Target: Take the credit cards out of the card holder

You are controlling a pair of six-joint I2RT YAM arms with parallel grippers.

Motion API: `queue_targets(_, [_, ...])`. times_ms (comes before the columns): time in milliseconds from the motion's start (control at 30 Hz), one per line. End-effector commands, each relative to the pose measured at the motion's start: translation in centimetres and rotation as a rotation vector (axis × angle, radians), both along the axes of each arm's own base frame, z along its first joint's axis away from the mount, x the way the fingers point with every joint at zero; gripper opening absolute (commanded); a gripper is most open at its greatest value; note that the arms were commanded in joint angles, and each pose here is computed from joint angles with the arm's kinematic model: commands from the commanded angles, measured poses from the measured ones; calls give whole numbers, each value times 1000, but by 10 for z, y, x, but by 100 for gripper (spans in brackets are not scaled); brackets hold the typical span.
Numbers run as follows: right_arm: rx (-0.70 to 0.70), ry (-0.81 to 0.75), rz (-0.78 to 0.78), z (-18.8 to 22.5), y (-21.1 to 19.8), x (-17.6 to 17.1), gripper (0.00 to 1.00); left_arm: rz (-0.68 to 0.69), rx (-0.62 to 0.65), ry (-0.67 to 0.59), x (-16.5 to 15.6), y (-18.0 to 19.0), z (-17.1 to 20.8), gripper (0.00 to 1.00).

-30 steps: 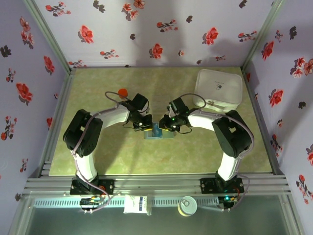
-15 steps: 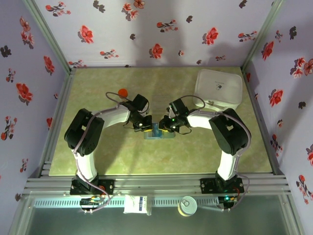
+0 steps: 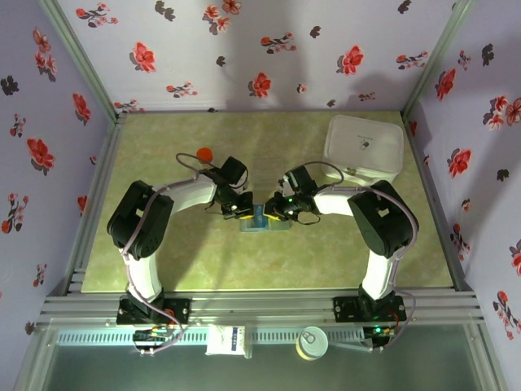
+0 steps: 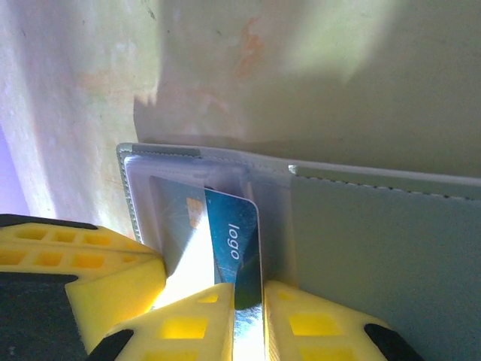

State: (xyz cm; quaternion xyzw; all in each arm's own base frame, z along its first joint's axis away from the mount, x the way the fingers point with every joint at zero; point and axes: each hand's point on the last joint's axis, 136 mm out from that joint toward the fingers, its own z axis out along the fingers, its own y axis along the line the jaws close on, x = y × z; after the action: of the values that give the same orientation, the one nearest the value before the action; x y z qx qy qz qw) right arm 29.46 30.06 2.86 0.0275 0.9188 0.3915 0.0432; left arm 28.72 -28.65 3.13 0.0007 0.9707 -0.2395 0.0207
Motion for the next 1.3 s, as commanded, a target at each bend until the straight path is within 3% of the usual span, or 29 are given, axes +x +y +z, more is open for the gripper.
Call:
queue_targets(0, [69,1,10,7,9,1,16,-12,49,49,-13,9,-17,0])
queue_targets(500, [53,-16,-9,6,-4,1,6,-9,51,46,-13,10,-15,0])
queue_targets(1267, [-145,-89,-23,30,-46,4,5,-10,37,32,-10,9,-10,0])
